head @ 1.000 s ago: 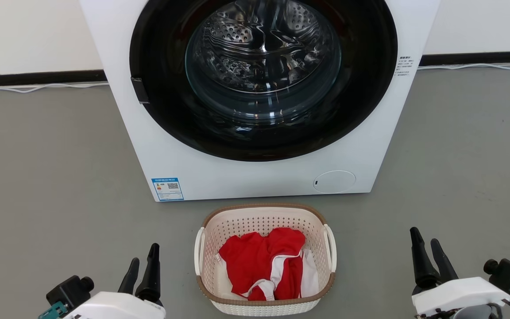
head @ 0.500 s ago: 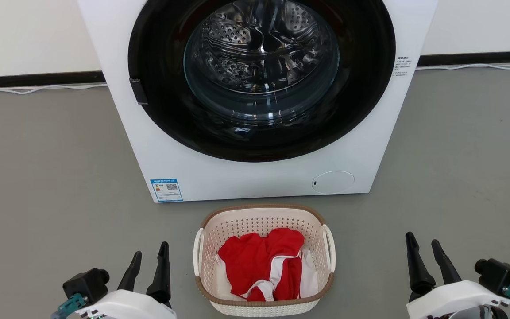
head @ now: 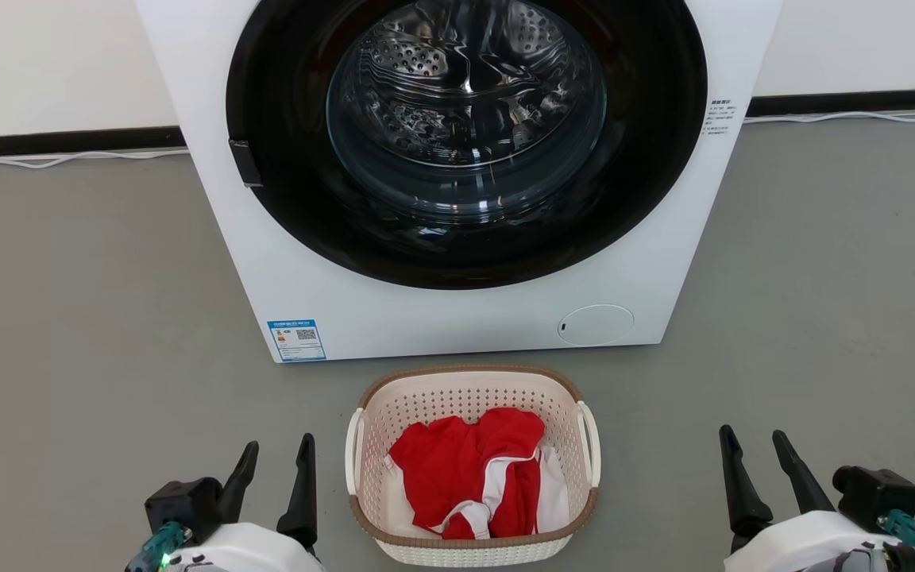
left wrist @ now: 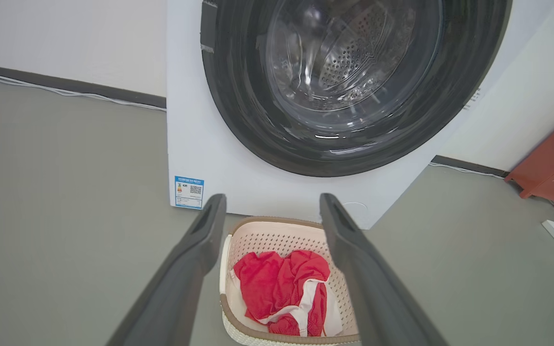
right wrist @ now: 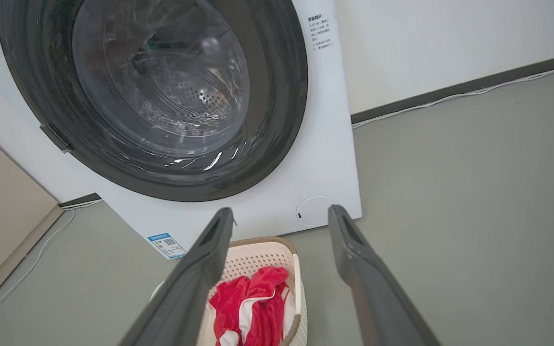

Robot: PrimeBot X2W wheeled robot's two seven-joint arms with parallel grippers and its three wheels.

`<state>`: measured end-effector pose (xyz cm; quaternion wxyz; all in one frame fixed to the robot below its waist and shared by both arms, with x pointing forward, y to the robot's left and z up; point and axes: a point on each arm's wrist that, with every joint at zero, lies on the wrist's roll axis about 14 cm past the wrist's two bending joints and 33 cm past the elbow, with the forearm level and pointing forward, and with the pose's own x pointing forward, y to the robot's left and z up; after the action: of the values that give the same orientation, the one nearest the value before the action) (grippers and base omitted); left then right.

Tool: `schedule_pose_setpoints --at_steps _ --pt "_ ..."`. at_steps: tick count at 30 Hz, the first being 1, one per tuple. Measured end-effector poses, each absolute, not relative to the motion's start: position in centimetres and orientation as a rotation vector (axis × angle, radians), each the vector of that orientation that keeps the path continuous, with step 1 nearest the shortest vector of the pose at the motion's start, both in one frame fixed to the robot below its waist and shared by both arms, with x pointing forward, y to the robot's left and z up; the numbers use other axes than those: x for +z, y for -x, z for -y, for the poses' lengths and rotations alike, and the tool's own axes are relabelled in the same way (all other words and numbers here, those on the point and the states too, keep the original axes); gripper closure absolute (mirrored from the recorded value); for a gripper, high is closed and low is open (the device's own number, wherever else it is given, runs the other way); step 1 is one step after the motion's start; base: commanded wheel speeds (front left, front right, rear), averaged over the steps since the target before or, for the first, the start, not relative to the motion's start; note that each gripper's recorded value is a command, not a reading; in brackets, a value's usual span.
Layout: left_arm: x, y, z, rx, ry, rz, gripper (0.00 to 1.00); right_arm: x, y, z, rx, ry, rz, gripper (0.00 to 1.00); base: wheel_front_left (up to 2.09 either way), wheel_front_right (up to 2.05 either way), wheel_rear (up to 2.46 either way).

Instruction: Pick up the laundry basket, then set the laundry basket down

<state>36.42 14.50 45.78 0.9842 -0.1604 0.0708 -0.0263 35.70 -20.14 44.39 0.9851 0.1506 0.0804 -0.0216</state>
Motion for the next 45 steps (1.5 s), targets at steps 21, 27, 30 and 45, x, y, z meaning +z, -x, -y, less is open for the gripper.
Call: schedule_pose_setpoints --at_steps 21,27,30,45 --pt "46.0 -36.1 -14.1 -0.094 0.075 -0.093 0.00 43.8 -35.3 19.9 0.014 -0.041 -0.165 0.00 0.00 0.00 0.00" --pt "46.0 -36.1 -14.2 -0.101 0.001 -0.077 0.00 43.5 -35.2 19.7 0.038 0.041 -0.170 0.00 0.00 0.00 0.00" --pt "46.0 -36.0 -14.2 -0.108 -0.026 -0.075 0.00 43.5 -35.1 19.6 0.050 0.074 -0.170 0.00 0.00 0.00 0.00" --pt "45.4 -36.2 -15.1 -0.076 -0.017 -0.094 0.00 43.2 -35.1 19.7 0.048 0.074 -0.178 0.00 0.00 0.00 0.00"
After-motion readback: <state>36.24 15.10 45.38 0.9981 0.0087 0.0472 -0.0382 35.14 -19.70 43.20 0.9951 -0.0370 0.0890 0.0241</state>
